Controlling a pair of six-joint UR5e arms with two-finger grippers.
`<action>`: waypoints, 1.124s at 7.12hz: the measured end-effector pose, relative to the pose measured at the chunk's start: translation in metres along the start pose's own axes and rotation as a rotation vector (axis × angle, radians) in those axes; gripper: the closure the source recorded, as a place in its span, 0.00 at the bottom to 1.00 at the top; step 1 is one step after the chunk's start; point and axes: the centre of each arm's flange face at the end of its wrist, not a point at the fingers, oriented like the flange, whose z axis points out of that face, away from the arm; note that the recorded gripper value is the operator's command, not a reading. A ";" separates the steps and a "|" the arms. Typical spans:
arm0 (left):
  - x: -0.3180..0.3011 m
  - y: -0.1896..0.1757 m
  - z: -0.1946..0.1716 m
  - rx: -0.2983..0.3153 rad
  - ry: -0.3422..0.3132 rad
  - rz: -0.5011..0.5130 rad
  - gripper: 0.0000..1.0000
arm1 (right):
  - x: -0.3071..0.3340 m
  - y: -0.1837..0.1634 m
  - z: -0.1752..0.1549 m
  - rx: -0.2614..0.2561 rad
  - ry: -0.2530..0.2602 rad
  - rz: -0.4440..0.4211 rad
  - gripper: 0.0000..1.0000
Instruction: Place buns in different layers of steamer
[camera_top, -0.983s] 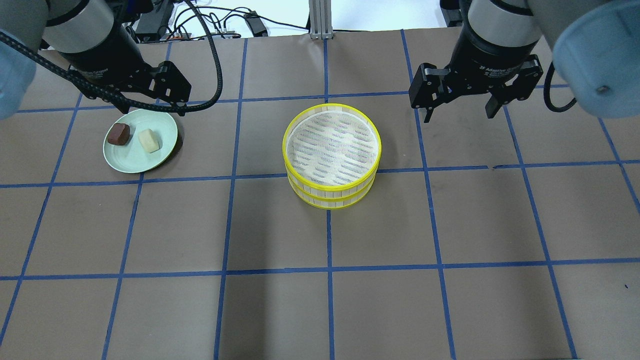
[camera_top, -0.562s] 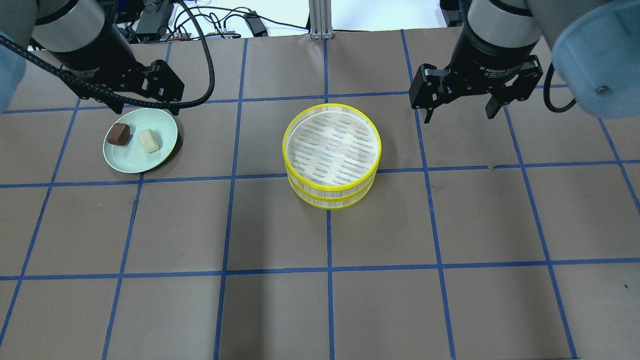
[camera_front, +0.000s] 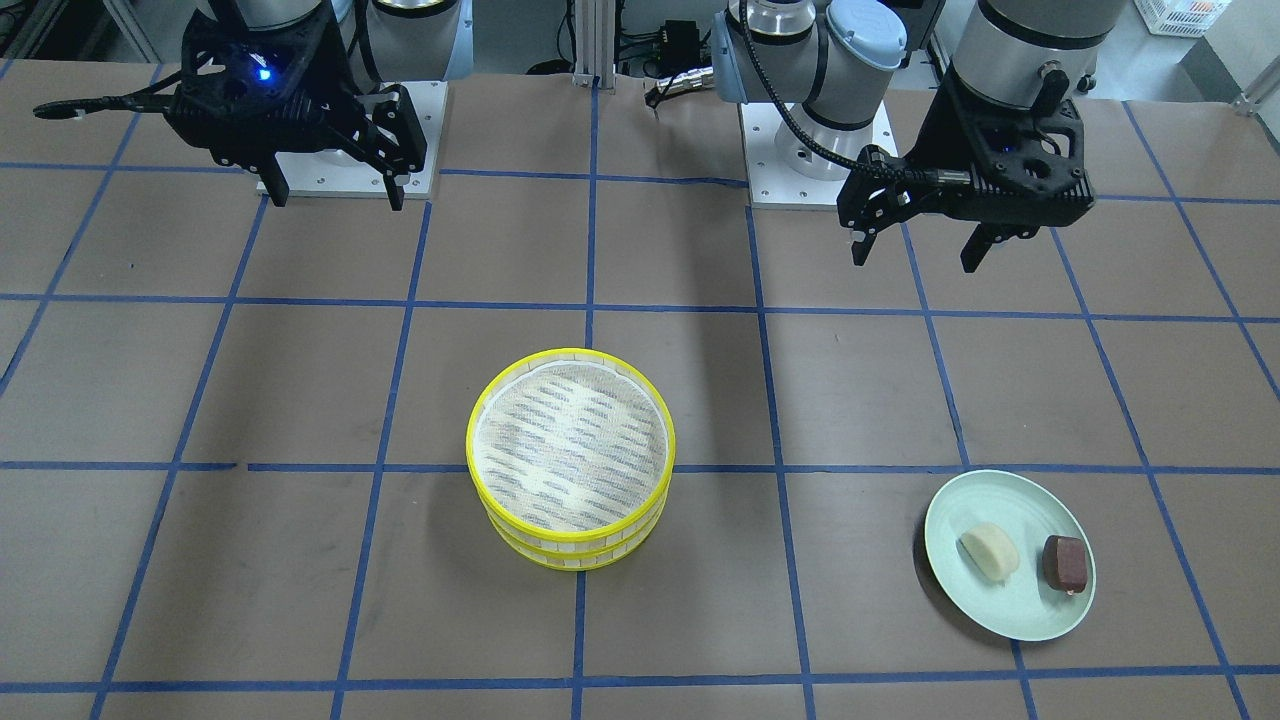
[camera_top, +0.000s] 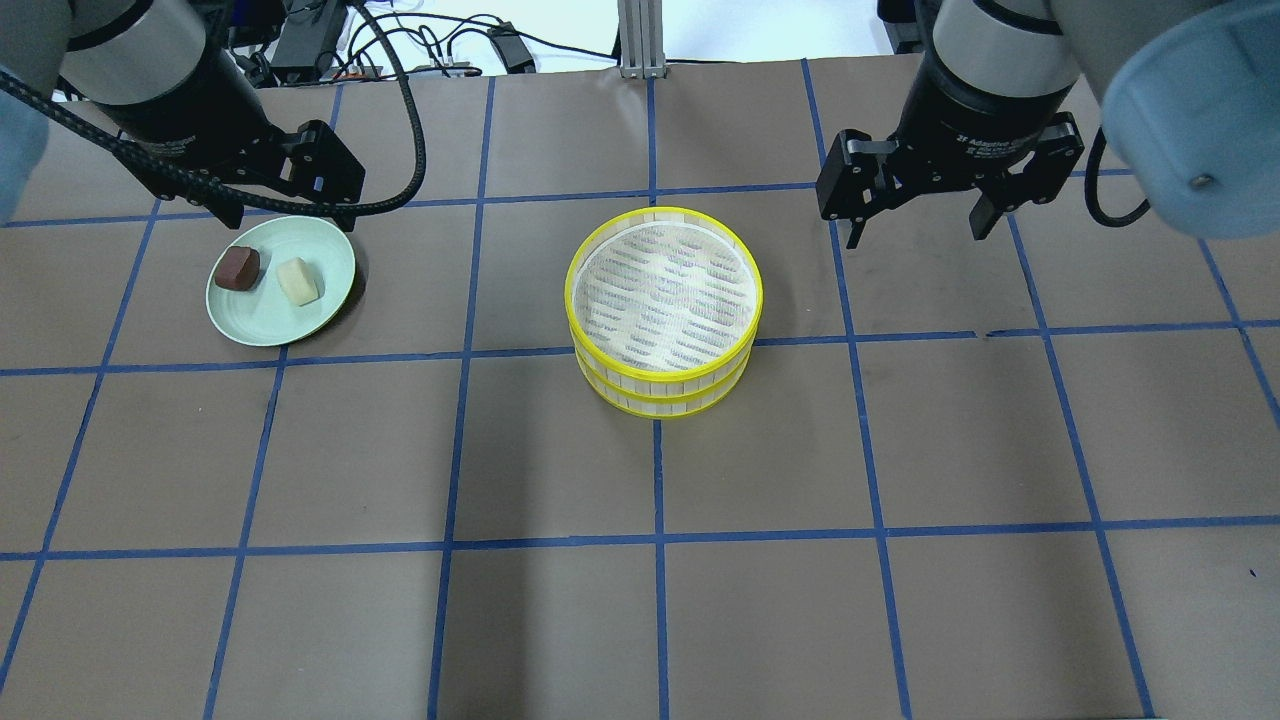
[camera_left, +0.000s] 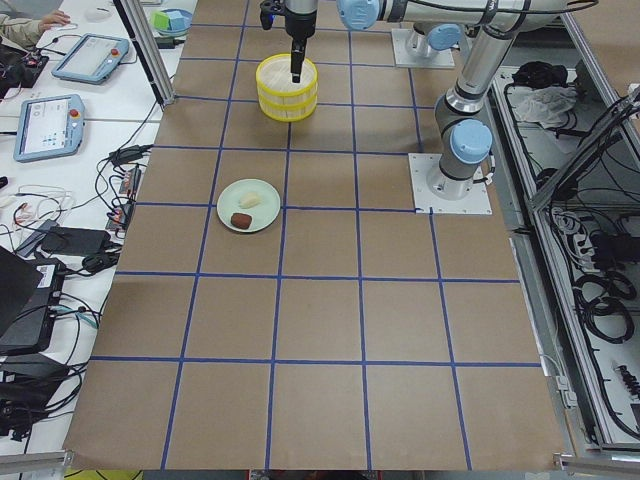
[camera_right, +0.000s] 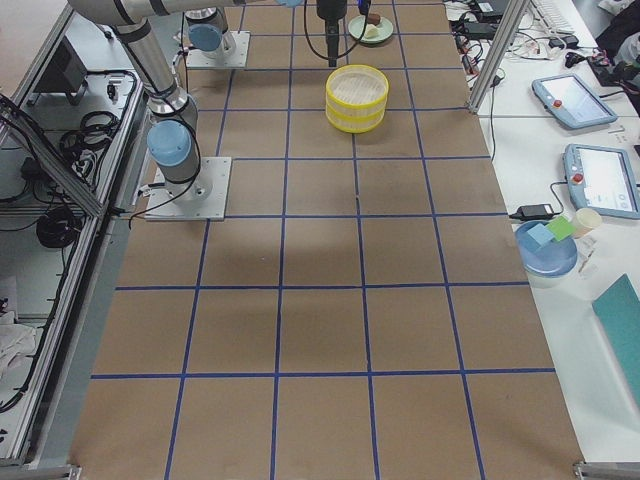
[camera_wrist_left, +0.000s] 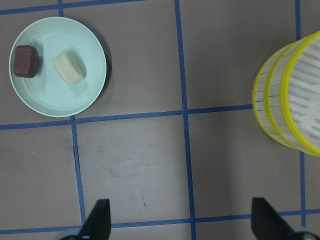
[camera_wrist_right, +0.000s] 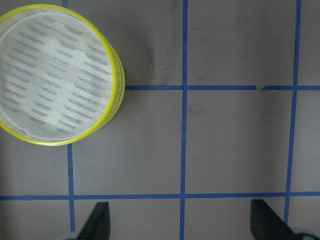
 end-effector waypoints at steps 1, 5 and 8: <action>-0.002 -0.001 0.002 -0.005 0.000 -0.005 0.00 | 0.000 0.000 0.000 0.000 0.000 0.000 0.00; -0.107 -0.004 0.038 -0.080 0.011 -0.199 0.00 | -0.004 -0.010 0.011 -0.010 -0.002 -0.002 0.00; -0.149 -0.034 0.103 -0.033 0.004 -0.253 0.00 | -0.030 -0.062 0.077 -0.048 -0.035 -0.015 0.11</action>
